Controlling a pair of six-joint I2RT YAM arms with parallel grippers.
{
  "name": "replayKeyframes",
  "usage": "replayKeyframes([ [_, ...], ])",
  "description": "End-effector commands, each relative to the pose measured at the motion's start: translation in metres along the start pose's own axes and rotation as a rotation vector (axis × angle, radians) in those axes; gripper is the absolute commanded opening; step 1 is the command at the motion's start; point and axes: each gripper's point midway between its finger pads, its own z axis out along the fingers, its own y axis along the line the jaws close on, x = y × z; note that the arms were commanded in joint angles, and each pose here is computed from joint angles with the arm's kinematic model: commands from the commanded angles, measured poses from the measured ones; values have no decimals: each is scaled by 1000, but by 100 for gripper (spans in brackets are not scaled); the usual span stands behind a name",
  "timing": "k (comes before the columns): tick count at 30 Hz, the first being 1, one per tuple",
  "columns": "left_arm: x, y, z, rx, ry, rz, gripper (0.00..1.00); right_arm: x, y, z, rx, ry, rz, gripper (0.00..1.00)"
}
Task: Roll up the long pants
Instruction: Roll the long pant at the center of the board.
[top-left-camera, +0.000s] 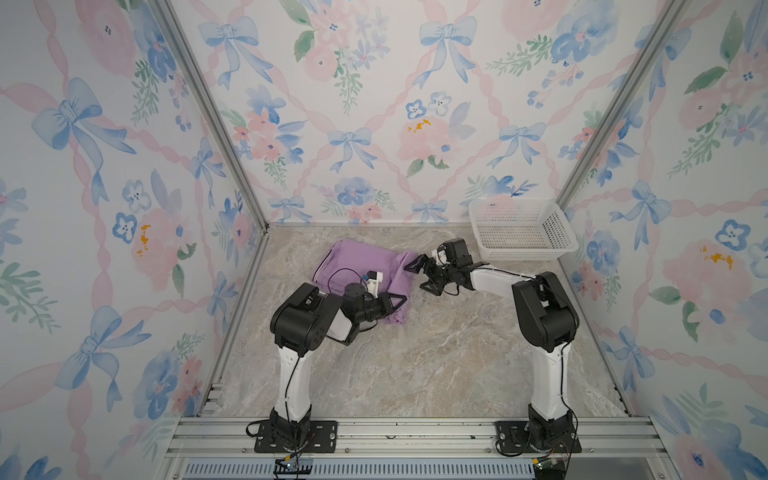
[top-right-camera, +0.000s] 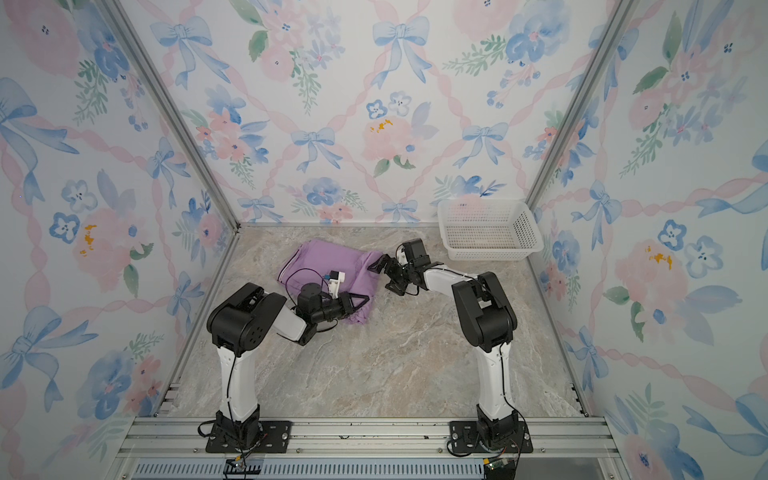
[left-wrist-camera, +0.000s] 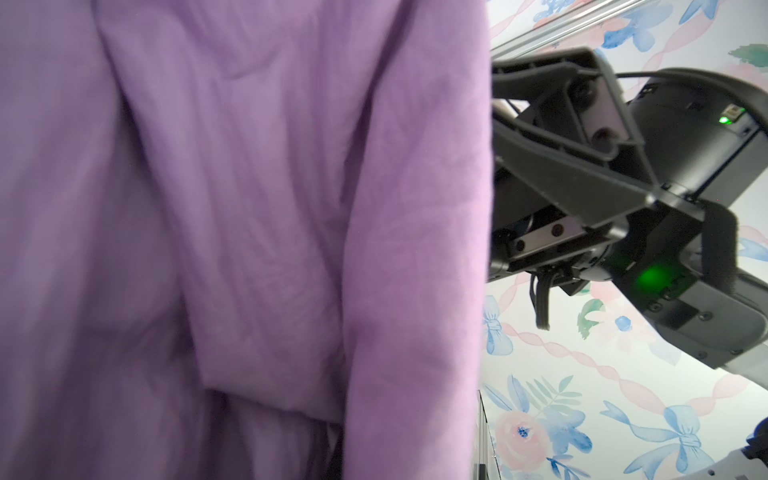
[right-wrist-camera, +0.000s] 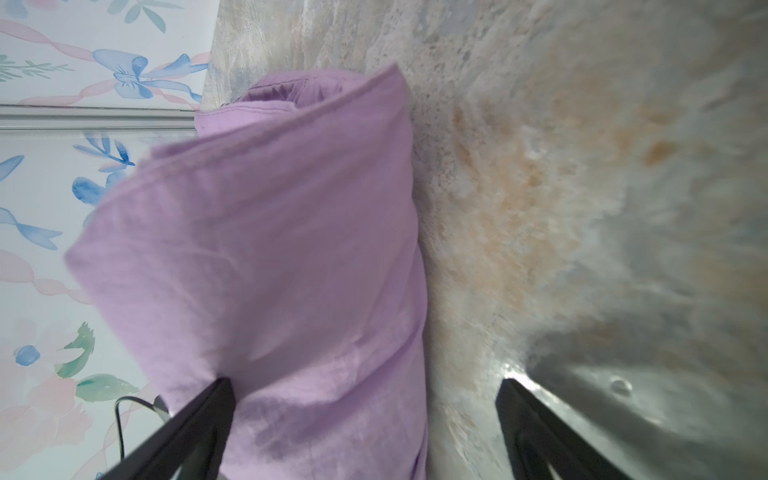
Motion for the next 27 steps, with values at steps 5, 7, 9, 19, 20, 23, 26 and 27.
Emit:
replayKeyframes([
  [5,0,-7,-5,64,14,-27,0,-4,0,32,-26,34,27,98],
  [7,0,-10,-4,78,23,-30,0,-6,-1,41,-31,43,35,98],
  [9,0,-9,-4,86,31,-36,0,-8,1,49,-38,49,35,98],
  [19,2,-3,-5,110,39,-69,0,-6,1,75,-56,102,56,73],
  [20,1,-3,-6,114,37,-68,0,-4,-3,77,-53,107,68,62],
  [23,2,-2,-7,116,40,-71,0,-4,-16,75,-42,107,102,41],
  [26,2,2,-9,115,43,-70,0,-7,-27,62,-26,88,129,13],
  [27,0,2,-11,115,41,-66,0,-10,-31,55,-17,78,142,7],
])
